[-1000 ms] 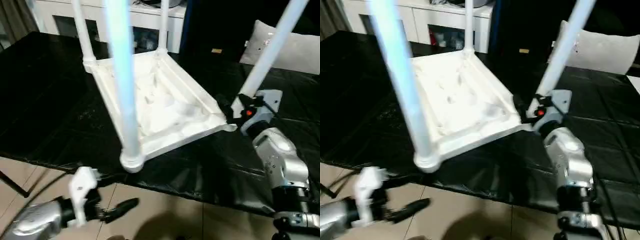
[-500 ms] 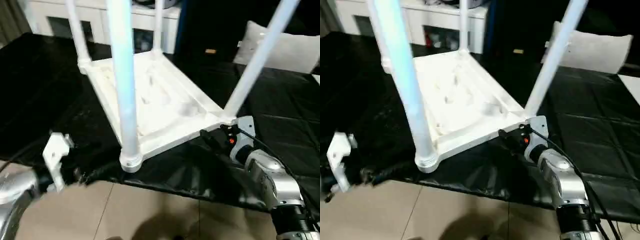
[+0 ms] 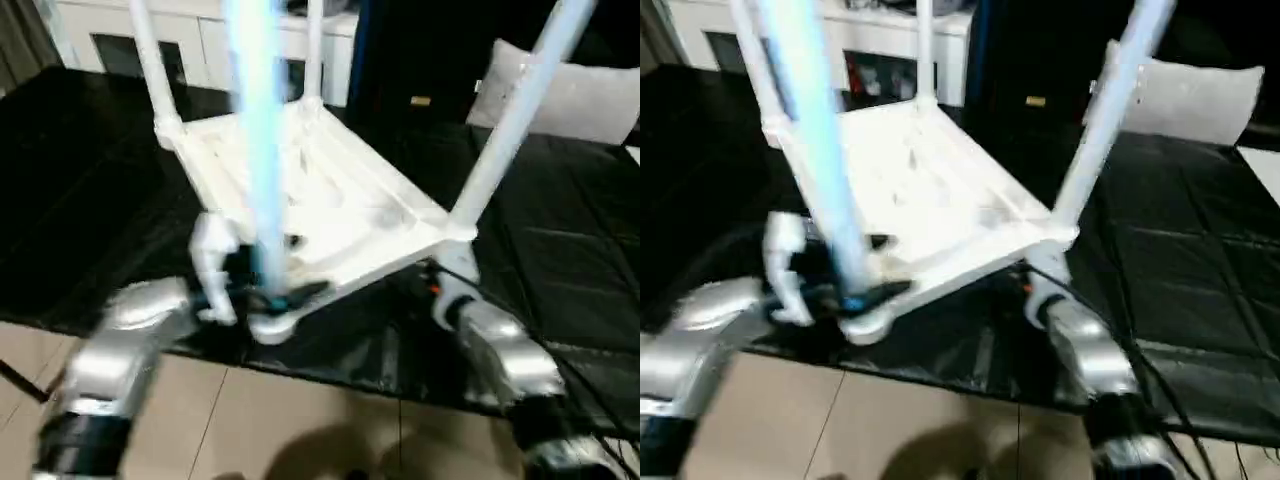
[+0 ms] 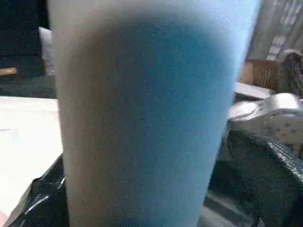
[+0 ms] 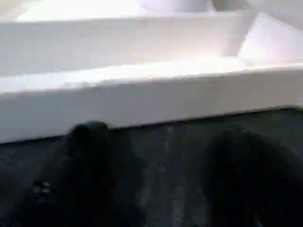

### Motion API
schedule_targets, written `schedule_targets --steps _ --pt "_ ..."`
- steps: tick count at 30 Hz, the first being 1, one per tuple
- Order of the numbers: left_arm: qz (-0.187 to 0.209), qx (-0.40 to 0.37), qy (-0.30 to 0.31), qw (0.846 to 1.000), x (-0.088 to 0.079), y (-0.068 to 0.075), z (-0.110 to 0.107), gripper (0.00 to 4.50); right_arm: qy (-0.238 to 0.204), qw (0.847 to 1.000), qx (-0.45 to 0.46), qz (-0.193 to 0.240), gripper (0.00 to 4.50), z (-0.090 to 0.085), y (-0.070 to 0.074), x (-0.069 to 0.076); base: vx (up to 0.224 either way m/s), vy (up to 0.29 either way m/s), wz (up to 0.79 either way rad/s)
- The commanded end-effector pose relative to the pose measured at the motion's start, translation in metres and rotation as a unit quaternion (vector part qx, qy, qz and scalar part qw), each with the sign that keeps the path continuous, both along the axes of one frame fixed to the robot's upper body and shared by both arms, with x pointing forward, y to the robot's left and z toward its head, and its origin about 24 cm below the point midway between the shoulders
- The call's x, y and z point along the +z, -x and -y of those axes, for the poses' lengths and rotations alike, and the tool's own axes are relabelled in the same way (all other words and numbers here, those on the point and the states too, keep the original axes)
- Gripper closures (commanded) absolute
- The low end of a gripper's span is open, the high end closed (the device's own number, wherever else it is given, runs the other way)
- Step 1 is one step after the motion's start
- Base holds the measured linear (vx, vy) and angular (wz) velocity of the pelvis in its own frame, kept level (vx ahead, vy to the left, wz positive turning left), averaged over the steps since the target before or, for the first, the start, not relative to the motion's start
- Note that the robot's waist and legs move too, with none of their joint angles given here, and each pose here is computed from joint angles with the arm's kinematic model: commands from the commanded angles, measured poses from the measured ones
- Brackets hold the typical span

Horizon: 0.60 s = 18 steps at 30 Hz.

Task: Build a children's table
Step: Rotate table base

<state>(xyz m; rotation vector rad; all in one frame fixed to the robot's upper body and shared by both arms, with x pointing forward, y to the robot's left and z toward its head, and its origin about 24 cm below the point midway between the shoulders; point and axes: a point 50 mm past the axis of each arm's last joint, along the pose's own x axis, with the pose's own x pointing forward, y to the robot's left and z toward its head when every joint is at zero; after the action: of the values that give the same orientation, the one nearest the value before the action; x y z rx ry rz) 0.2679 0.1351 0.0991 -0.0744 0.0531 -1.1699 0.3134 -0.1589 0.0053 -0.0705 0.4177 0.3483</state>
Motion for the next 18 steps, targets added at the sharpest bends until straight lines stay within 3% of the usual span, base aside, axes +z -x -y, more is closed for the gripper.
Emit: schedule_targets --steps 1,3,7,13,18 --pt "0.004 -0.087 0.016 0.996 0.006 0.012 0.030 0.06 -0.012 1.000 0.001 0.025 0.00 -0.009 -0.011 0.010 0.000 0.000 0.00" --pt "0.004 -0.087 0.016 0.996 0.006 0.012 0.030 0.06 -0.012 1.000 0.001 0.025 0.00 -0.009 -0.011 0.010 0.000 0.000 0.00" --pt "0.007 -0.148 0.038 0.988 0.005 0.019 0.068 0.06 -0.016 0.999 0.008 0.037 0.00 -0.016 -0.016 0.014 0.000 0.000 0.00" --pt "0.022 -0.161 0.049 0.986 0.009 0.015 0.092 0.06 -0.015 0.999 0.011 0.040 0.00 -0.018 -0.016 0.013 0.000 0.000 0.00" --pt "0.071 -0.060 -0.004 0.996 0.005 -0.014 0.098 0.06 0.002 0.999 -0.015 0.035 0.00 -0.005 -0.014 0.006 0.000 0.000 0.00"
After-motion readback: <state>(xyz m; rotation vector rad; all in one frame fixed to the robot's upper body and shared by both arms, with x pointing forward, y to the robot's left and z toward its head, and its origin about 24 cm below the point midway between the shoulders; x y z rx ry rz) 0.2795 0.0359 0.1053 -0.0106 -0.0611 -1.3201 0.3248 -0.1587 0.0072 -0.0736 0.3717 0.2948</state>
